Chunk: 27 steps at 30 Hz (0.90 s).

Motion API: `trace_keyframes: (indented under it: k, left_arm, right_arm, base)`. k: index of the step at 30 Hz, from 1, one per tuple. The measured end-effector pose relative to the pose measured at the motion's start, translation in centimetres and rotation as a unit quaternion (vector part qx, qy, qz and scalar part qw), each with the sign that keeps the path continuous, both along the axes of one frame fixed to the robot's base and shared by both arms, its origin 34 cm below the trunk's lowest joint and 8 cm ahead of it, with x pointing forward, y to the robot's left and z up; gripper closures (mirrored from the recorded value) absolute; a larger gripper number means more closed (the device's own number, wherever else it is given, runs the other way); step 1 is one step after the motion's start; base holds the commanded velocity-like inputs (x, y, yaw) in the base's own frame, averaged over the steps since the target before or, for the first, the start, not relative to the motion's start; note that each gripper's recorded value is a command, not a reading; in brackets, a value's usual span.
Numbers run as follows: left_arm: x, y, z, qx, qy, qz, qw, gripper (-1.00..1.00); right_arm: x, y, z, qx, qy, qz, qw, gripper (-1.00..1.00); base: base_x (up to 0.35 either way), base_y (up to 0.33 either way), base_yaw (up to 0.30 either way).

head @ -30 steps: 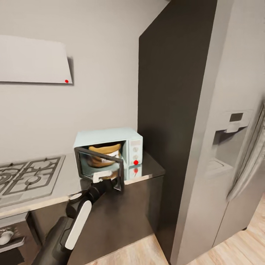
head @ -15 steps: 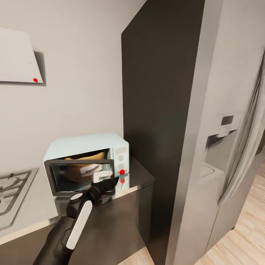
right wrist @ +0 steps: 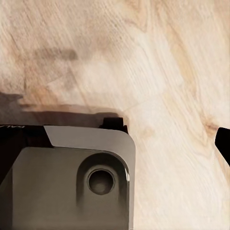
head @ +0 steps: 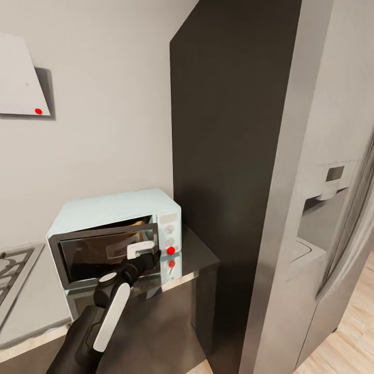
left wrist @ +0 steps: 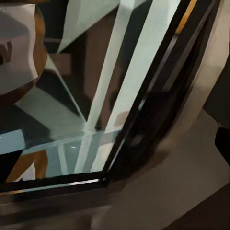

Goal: In the kitchen, take the popcorn bag from the countertop, put it into the microwave, and heat it until the popcorn is cooked so the cooked popcorn ends up inside the bag.

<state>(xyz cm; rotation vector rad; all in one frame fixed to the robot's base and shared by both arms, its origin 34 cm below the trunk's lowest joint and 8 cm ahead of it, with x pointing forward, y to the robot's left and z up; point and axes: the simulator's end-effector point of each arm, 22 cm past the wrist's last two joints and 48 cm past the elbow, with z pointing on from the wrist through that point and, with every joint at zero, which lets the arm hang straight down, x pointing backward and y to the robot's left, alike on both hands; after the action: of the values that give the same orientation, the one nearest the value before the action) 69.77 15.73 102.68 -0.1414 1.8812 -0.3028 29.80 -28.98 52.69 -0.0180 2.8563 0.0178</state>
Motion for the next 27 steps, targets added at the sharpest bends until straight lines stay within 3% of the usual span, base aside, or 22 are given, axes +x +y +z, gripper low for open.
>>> trace_keyframes:
  k: [27]
  left_arm:
    - [-0.13,0.45,-0.19,0.005,0.002,0.006,1.0,-1.0]
  right_arm:
    - [-0.03,0.0,0.01,0.0,0.0,0.0,1.0,-1.0]
  base:
    - [0.117,0.0,0.0]
